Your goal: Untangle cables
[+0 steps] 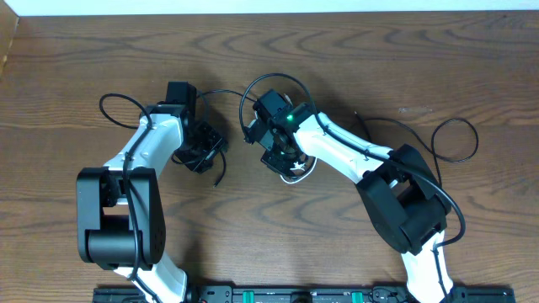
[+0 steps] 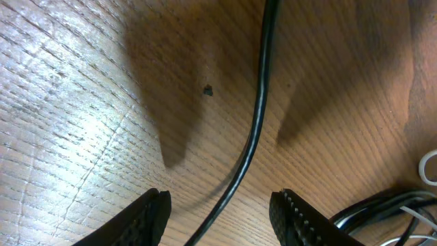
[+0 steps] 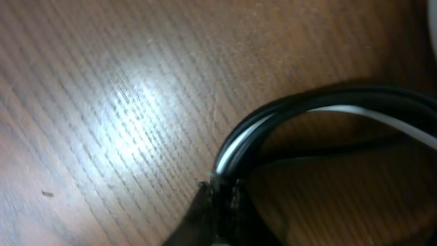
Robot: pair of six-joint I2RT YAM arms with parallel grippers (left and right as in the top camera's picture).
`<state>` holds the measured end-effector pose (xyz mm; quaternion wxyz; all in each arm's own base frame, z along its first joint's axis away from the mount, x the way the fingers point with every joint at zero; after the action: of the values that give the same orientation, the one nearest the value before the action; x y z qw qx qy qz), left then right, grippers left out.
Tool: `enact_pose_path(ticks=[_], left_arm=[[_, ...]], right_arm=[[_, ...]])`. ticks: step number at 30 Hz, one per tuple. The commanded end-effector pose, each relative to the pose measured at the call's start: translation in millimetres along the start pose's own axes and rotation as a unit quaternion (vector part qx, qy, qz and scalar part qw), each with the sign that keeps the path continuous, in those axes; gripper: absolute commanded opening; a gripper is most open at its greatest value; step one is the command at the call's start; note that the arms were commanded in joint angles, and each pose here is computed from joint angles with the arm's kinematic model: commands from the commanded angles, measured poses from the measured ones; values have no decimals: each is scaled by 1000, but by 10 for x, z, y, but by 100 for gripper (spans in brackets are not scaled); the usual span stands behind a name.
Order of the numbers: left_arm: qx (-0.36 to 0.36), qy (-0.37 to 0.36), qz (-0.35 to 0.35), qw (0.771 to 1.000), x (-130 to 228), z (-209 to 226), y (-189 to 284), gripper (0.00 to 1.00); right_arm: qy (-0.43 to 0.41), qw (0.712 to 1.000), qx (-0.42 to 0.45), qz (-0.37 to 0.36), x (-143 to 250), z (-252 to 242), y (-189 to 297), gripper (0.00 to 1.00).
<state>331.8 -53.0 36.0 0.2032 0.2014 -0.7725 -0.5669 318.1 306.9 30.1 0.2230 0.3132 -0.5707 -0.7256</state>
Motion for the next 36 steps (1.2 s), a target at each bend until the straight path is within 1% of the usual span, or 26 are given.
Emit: enact_pose_path(ticks=[1, 6, 9, 15, 18, 21, 23, 27, 29, 32, 36], left_arm=[[-8, -7, 7, 1000, 24, 45, -39, 53], [-8, -6, 8, 1000, 25, 44, -39, 53], [-8, -6, 9, 1000, 28, 46, -39, 53], [-6, -4, 19, 1000, 71, 48, -38, 53], [22, -4, 44, 999, 151, -33, -31, 53], [74, -24, 77, 994, 255, -187, -4, 53], [106, -25, 99, 989, 322, -280, 25, 53], [149, -23, 128, 980, 409, -407, 78, 53], [149, -24, 125, 981, 400, -407, 75, 53], [137, -29, 107, 984, 335, -383, 52, 53], [126, -36, 79, 988, 230, -364, 28, 53]], right_arm=[[1, 1000, 1, 5, 23, 7, -41, 1], [-13, 1000, 1, 10, 29, 28, 109, 1], [-32, 999, -8, -8, -34, 63, 292, 1], [-50, 992, -107, -49, -136, 203, 644, 1], [-70, 983, -161, -55, -131, 175, 727, 1], [-90, 971, -214, -63, -130, 127, 817, 1], [-106, 961, -245, -73, -139, 50, 892, 1], [-144, 954, -253, -76, -63, -205, 929, 1], [-161, 951, -254, -70, -3, -304, 935, 1], [-173, 945, -269, -63, 47, -308, 961, 1], [-141, 950, -273, -55, 67, -170, 939, 2]])
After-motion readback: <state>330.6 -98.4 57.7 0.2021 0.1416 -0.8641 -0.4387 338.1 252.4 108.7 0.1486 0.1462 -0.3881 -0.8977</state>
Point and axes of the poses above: each gripper's point midway between its finger pads, its own y axis back along the fingers, its own z axis along the line the jaws close on, x = y × z, the point moved 2 cm from there along y, back along the fingers, and after that the axes turned 12 degrees about -y, right-handed, at the moved point
